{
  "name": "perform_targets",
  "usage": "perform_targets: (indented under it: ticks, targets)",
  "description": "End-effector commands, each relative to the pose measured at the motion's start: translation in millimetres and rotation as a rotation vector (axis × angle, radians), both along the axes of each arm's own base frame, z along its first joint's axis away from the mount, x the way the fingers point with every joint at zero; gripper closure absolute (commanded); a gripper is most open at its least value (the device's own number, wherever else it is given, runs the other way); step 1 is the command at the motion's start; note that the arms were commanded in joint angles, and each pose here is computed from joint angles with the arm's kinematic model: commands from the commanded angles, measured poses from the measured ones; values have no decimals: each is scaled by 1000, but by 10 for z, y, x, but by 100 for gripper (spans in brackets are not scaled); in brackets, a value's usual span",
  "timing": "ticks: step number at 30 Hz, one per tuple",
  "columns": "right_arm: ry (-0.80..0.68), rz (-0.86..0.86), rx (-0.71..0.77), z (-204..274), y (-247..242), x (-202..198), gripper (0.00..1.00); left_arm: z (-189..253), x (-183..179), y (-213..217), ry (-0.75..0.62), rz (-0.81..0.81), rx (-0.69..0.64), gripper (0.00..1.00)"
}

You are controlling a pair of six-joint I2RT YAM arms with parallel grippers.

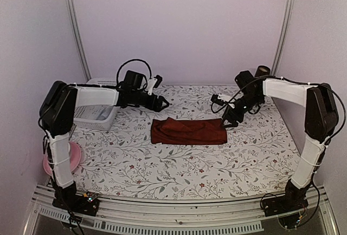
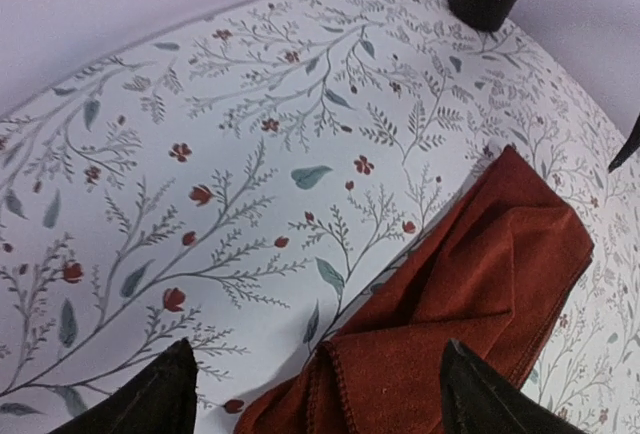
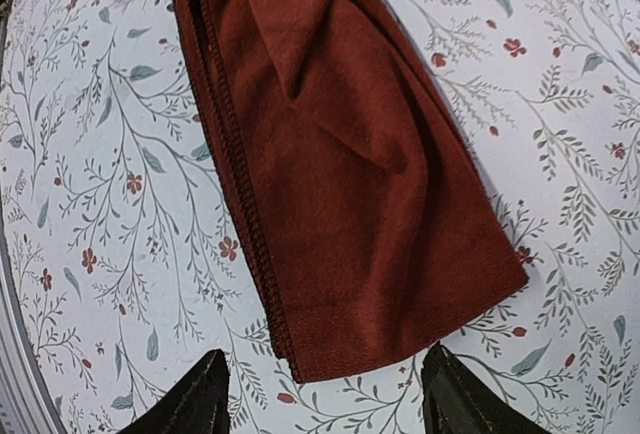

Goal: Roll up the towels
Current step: Fold the towel at the center of the board.

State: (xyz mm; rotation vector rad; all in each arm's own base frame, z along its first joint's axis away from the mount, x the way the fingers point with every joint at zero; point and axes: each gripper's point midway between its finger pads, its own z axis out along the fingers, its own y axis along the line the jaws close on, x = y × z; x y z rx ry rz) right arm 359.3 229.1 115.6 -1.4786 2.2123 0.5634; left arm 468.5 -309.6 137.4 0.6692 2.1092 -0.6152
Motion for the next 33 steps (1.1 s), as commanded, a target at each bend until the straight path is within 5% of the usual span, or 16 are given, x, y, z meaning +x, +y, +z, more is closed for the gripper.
perform_targets:
  ticks: [1, 27, 33]
  targets:
    - [-29, 29, -14, -82, -32, -20, 34, -613, -151, -147, 175, -141, -3, 18]
    - [66, 12, -41, -495, -77, -34, 34, -1022, -161, -297, 289, -218, -92, 47]
    - [77, 10, -53, -556, -89, -41, 36, -917, -119, -344, 268, -224, -124, 61]
